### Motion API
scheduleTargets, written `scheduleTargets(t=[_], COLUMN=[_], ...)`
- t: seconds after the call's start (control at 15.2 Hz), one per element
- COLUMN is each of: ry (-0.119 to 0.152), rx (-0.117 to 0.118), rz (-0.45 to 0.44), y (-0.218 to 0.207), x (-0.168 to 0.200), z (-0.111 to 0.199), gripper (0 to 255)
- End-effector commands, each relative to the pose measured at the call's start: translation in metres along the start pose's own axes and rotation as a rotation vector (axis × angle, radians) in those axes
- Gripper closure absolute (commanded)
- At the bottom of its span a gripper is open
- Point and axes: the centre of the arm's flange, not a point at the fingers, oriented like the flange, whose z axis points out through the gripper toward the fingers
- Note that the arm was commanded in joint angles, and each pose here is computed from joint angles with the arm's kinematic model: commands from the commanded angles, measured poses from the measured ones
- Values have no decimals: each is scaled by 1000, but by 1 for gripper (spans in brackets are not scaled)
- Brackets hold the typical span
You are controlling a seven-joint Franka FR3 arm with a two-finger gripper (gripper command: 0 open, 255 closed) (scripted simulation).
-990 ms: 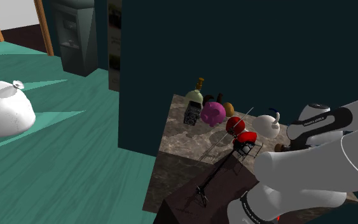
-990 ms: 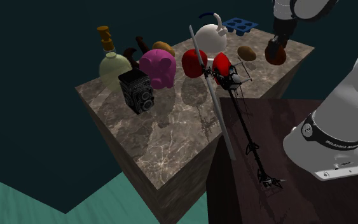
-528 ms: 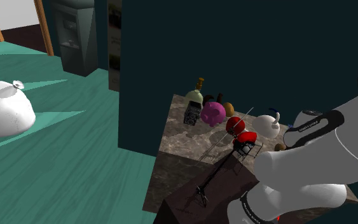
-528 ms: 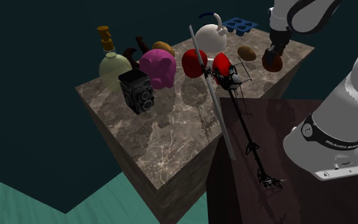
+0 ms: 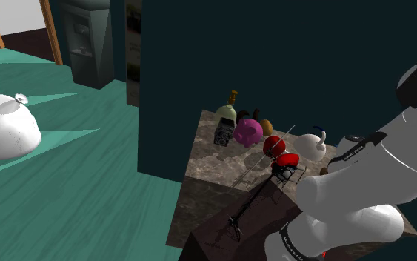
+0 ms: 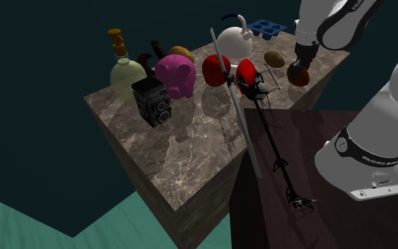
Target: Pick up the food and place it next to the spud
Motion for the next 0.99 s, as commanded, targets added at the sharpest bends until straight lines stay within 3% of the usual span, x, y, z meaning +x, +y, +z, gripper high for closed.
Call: scheduleTargets(t=[0.0,0.4,0.46,0.79,0.92], ry=[-10,-10,-10,-10,-10], rx=[4,4,4,4,4], rz=[0,0,0,0,0], y=[-3,-3,-3,-3,-3], x=[-3,-3,-2,-3,-3], z=[6,6,6,6,-20], gripper=[255,255,0,0,0])
